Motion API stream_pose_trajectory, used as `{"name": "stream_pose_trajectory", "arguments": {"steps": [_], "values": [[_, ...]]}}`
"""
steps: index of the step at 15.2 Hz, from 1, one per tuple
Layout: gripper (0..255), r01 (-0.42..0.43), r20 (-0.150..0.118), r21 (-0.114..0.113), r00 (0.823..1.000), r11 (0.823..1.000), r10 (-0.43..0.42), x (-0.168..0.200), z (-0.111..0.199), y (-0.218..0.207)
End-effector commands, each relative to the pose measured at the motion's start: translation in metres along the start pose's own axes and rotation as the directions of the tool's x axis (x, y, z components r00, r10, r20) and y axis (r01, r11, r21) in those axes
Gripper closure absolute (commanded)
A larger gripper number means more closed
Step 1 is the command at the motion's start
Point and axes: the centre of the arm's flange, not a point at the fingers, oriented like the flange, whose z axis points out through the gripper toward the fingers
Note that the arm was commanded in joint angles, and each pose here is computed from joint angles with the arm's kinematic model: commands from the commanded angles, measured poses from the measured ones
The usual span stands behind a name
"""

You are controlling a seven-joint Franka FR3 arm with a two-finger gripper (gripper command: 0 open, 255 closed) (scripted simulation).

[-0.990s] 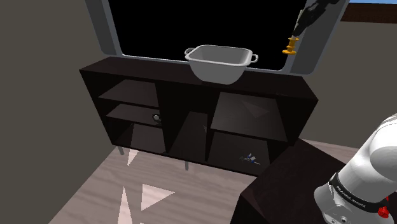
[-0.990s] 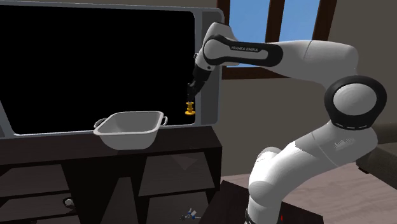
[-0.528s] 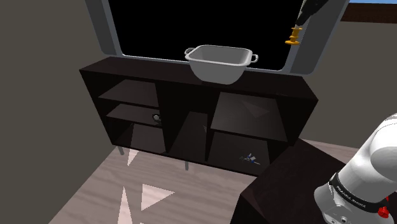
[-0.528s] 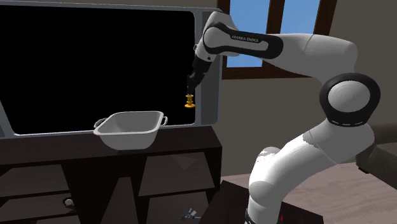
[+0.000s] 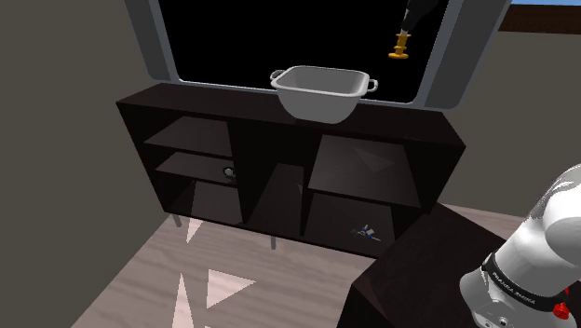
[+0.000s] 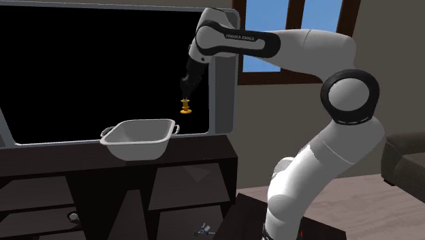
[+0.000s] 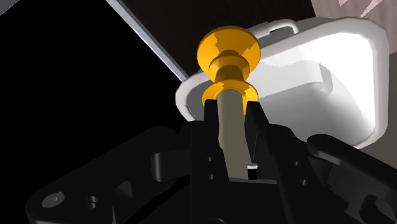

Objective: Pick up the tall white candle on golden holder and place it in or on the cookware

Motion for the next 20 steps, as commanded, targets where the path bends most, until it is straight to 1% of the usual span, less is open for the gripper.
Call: {"name": "stream_pose_trajectory", "arguments": {"steps": [1, 14, 15, 20], "values": [[255, -0.001, -0.001, 0.0, 1.0, 1.0, 0.001, 0.021, 0.009, -0.012], [255, -0.001, -0.001, 0.0, 1.0, 1.0, 0.001, 0.156, 0.066, -0.102], [255, -0.001, -0.001, 0.0, 1.0, 1.0, 0.001, 0.161, 0.068, -0.105], [255, -0.001, -0.001, 0.0, 1.0, 1.0, 0.001, 0.15, 0.092, -0.105]]}}
